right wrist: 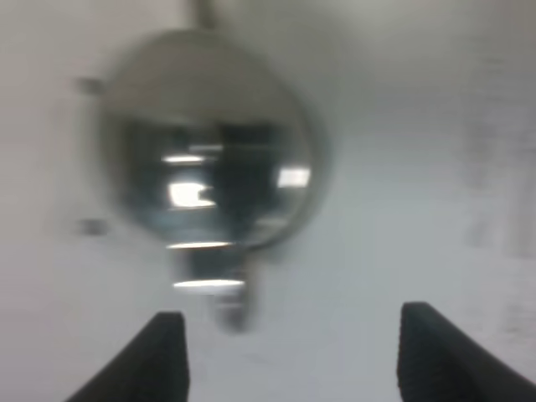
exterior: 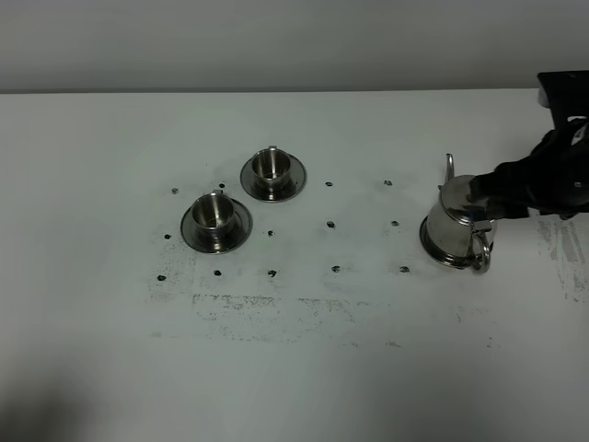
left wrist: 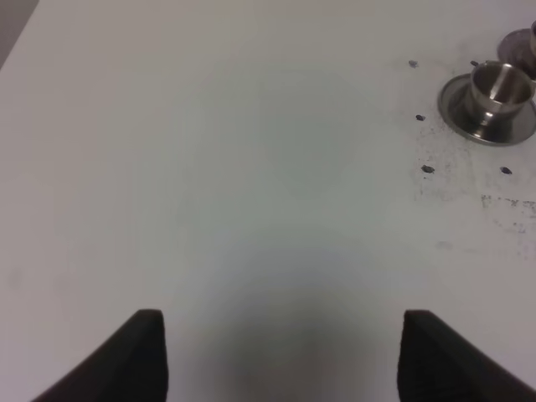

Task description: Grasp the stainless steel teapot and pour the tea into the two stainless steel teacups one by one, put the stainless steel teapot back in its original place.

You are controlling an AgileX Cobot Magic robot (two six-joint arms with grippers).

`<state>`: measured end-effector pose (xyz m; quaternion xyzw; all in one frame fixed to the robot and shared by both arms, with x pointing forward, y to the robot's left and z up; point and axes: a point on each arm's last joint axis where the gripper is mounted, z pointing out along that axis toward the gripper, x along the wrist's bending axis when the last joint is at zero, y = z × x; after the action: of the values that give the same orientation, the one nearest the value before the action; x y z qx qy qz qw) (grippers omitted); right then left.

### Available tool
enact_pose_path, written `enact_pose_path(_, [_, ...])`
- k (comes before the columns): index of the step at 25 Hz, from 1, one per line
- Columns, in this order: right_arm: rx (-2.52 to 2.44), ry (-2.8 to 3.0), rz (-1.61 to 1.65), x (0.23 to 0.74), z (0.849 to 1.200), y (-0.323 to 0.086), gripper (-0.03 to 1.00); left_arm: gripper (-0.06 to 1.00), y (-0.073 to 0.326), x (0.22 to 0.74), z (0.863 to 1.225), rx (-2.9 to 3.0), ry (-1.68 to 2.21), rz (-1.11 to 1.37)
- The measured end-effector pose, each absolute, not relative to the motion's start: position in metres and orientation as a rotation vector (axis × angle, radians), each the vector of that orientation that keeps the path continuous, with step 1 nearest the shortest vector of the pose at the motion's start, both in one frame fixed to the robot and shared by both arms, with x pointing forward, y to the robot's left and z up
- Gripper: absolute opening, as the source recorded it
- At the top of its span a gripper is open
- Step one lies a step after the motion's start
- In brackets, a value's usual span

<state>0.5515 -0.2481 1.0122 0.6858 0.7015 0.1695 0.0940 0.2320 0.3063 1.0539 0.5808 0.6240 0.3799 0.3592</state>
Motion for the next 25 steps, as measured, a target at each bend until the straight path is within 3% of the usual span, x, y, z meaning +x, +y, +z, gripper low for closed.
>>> enact_pose_path(25, [2.008,2.221,0.167,0.600,0.975,-0.212,0.52,0.56,0.306,0.232,1.054,1.498,1.609,0.980])
